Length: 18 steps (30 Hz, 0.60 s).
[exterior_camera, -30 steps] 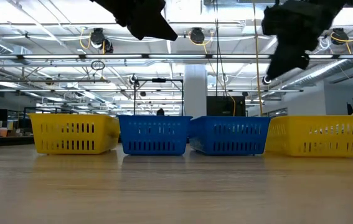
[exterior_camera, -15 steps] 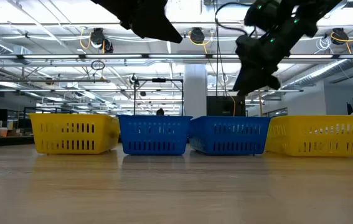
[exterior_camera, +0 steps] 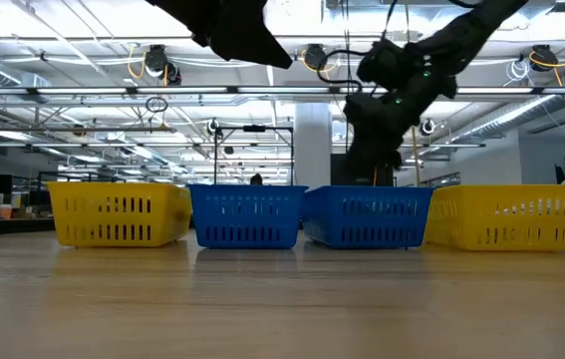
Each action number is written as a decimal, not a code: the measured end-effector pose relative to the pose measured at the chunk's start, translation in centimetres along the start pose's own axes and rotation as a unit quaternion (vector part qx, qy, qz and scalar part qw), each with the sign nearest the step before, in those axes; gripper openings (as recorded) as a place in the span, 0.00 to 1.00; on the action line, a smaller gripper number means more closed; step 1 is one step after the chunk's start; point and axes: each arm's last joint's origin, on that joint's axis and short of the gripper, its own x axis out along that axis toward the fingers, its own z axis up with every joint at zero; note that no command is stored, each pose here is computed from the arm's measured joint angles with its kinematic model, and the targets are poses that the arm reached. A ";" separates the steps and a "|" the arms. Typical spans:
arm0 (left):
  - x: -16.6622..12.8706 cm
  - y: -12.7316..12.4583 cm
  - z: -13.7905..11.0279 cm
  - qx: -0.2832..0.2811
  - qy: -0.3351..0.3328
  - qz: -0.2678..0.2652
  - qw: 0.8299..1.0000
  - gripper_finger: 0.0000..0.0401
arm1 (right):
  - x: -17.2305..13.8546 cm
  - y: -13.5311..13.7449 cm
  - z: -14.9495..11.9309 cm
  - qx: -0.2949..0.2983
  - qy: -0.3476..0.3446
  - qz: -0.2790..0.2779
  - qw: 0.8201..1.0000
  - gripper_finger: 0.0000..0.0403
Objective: Pick & Place Travel size toiletries
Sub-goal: Put the white toothpaste into the right yellow bin
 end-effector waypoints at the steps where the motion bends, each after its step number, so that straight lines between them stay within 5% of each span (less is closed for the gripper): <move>1: 0.1 0.0 0.0 0.000 0.001 0.001 1.000 0.30 | 0.1 0.0 0.6 -0.022 0.001 -0.008 1.000 0.27; 5: 0.2 0.2 -0.1 -0.004 0.003 0.003 1.000 0.30 | 0.4 0.1 2.7 -0.132 0.034 -0.055 0.989 0.27; 10: 0.4 0.3 -0.2 -0.015 0.008 0.005 1.000 0.30 | 0.9 -0.3 3.8 -0.246 0.119 -0.123 0.954 0.27; 18: 0.8 0.6 -0.4 -0.020 0.015 0.010 1.000 0.30 | 2.7 -1.3 4.2 -0.323 0.216 -0.186 0.902 0.27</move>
